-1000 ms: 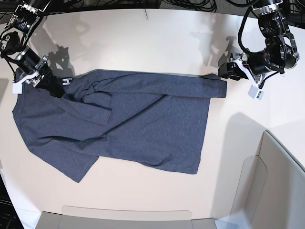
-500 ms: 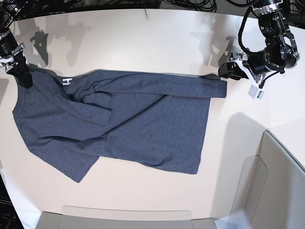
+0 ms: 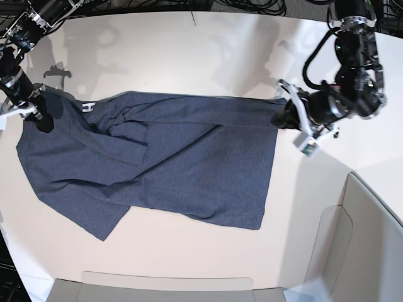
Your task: Layout the t-shirt on the table in an organized manner, then fold the t-shirt properly
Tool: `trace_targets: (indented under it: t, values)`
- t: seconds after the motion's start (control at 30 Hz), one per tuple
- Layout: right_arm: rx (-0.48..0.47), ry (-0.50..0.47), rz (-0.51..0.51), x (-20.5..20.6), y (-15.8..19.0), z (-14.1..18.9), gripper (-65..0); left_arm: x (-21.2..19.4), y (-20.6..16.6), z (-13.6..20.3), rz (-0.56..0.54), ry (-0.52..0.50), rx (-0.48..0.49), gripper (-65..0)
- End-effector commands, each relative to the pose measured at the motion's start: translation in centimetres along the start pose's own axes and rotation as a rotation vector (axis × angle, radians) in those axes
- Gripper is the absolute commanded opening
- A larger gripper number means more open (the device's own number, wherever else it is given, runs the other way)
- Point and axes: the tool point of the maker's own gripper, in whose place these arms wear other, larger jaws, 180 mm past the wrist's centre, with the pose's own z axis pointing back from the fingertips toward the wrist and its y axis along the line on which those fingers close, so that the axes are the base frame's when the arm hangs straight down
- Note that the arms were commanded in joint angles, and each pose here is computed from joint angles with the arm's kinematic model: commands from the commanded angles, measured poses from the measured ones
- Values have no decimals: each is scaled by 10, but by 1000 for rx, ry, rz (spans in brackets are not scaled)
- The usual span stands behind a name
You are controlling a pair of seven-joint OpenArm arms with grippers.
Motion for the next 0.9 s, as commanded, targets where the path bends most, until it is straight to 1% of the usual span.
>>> trace_targets:
  t: [0.0, 0.07, 0.13, 0.2, 0.27, 0.37, 0.5, 0.6, 0.87]
  values:
    - [4, -32, 105, 19, 18, 3, -650, 8, 7, 2, -66, 8, 50, -629]
    - [-100, 5, 252, 18, 26, 2, -650, -2, 7, -11, -166, 74, 109, -629]
    - [-205, 36, 325, 14, 22, 5, -650, -8, 6, -21, -259, 121, 162, -628]
    - [-291, 76, 382, 5, 16, 7, -650, -18, 9, -29, -334, 173, 226, -627]
    - [-349, 106, 397, -5, 7, 8, -650, -31, 14, -34, -362, 216, 277, -627]
    - [-396, 133, 401, -18, -6, 13, -650, -29, 20, -37, -385, 199, 322, -627]
    - [-456, 136, 432, -26, -25, 23, -650, -29, 18, -38, -380, 190, 320, -627]
    - [-507, 137, 460, -24, -41, 27, -650, -31, 17, -38, -379, 193, 316, -627]
    - [-552, 189, 410, -34, -91, 21, -650, -37, 13, -38, -378, 200, 305, -627]
